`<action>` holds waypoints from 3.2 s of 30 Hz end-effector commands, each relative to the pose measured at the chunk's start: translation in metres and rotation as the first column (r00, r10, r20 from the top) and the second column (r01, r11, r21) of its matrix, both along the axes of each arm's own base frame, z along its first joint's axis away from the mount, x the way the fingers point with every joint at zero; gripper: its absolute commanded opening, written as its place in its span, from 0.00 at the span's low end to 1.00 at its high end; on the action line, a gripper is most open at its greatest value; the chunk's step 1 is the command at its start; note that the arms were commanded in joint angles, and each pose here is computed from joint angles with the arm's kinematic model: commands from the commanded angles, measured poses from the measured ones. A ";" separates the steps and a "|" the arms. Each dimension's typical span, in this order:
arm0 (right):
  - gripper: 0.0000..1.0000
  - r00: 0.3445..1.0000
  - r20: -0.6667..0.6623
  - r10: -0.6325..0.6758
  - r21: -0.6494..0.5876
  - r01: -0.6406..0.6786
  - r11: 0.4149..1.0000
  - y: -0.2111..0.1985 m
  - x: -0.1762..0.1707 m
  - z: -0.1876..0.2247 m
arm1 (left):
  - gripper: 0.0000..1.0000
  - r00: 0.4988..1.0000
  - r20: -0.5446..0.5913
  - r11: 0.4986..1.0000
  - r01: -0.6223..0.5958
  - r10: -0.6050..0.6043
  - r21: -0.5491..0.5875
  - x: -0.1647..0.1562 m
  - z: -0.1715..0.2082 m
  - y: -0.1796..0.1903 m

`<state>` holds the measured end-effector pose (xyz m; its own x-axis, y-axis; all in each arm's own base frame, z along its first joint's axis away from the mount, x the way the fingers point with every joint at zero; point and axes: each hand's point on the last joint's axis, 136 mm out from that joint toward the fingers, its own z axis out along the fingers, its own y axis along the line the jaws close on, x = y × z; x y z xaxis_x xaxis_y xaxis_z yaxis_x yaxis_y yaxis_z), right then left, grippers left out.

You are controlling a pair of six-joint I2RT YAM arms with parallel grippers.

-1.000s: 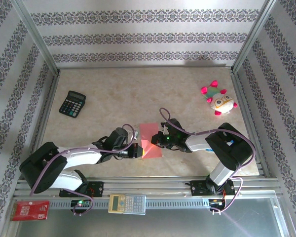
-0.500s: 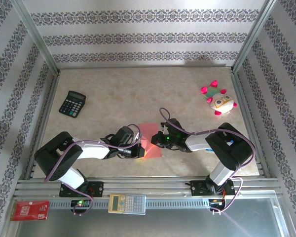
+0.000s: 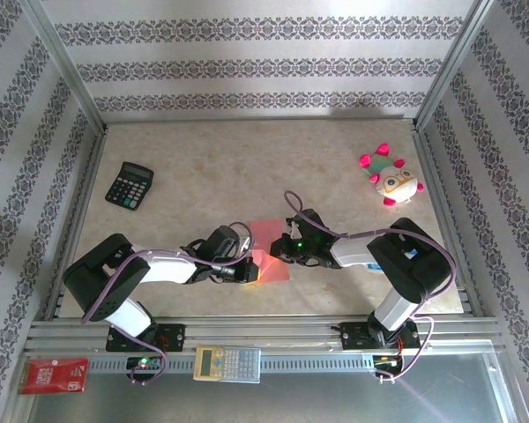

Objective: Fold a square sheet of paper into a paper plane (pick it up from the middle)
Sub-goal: Fold the triangle a second time at the center of the table, then turn over the paper at the center of the table.

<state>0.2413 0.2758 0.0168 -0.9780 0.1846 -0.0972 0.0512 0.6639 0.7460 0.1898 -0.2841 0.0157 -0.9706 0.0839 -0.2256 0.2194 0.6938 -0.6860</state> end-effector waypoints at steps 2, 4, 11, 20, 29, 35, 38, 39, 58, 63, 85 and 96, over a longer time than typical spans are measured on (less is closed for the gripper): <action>0.06 1.000 0.016 0.016 -0.017 -0.015 1.000 -0.001 -0.003 0.010 | 0.00 0.998 -0.051 0.980 -0.010 0.021 0.198 -0.016 -0.047 0.038; 0.07 1.000 0.018 0.019 -0.010 -0.019 1.000 0.003 -0.009 0.014 | 0.00 0.998 -0.055 0.979 -0.009 0.021 0.204 -0.017 -0.049 0.039; 0.06 1.000 0.008 0.021 -0.011 -0.021 1.000 0.014 -0.032 0.015 | 0.00 0.998 -0.064 0.977 -0.006 0.020 0.211 -0.019 -0.054 0.041; 0.03 0.999 -0.033 0.013 -0.036 -0.014 0.999 0.021 -0.047 -0.001 | 0.00 0.998 -0.055 0.977 -0.009 0.021 0.214 -0.018 -0.051 0.042; 0.02 0.999 -0.054 0.007 -0.063 -0.011 0.998 0.022 -0.054 -0.011 | 0.00 0.998 -0.055 0.975 -0.004 0.017 0.224 -0.019 -0.053 0.044; 0.01 0.996 -0.075 -0.045 -0.139 0.034 0.990 0.004 -0.048 -0.025 | 0.00 0.998 -0.066 0.958 0.015 0.004 0.288 -0.024 -0.062 0.055; 0.01 0.994 -0.078 -0.071 -0.170 0.056 0.984 -0.005 -0.042 -0.030 | 0.00 0.997 -0.075 0.946 0.030 -0.006 0.323 -0.028 -0.067 0.062; 0.01 0.994 -0.076 -0.076 -0.170 0.062 0.983 -0.006 -0.040 -0.030 | 0.00 0.997 -0.076 0.944 0.034 -0.009 0.328 -0.029 -0.068 0.063; 0.00 0.986 -0.052 -0.160 -0.184 0.148 0.972 -0.061 0.015 -0.040 | 0.00 0.996 -0.092 0.938 0.051 -0.021 0.343 -0.032 -0.071 0.066; 0.00 0.980 -0.042 -0.192 -0.175 0.182 0.968 -0.078 0.029 -0.039 | 0.00 0.996 -0.083 0.940 0.047 -0.020 0.337 -0.029 -0.066 0.063; 0.16 0.991 0.129 -0.024 -0.161 0.045 0.986 -0.045 -0.027 0.029 | 0.31 0.967 0.181 0.984 -0.174 0.177 -0.030 0.059 0.071 0.008; 0.27 0.996 0.074 -0.058 -0.296 0.077 0.952 -0.047 -0.057 0.010 | 0.06 0.988 0.101 0.990 -0.122 0.114 0.072 0.085 0.025 -0.005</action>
<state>0.1874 0.2374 0.0391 -0.9584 0.1714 -0.2284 0.0092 0.8180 0.5752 0.2660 -0.2964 0.0480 -0.9493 -0.0177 -0.3140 0.1931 0.7551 -0.6265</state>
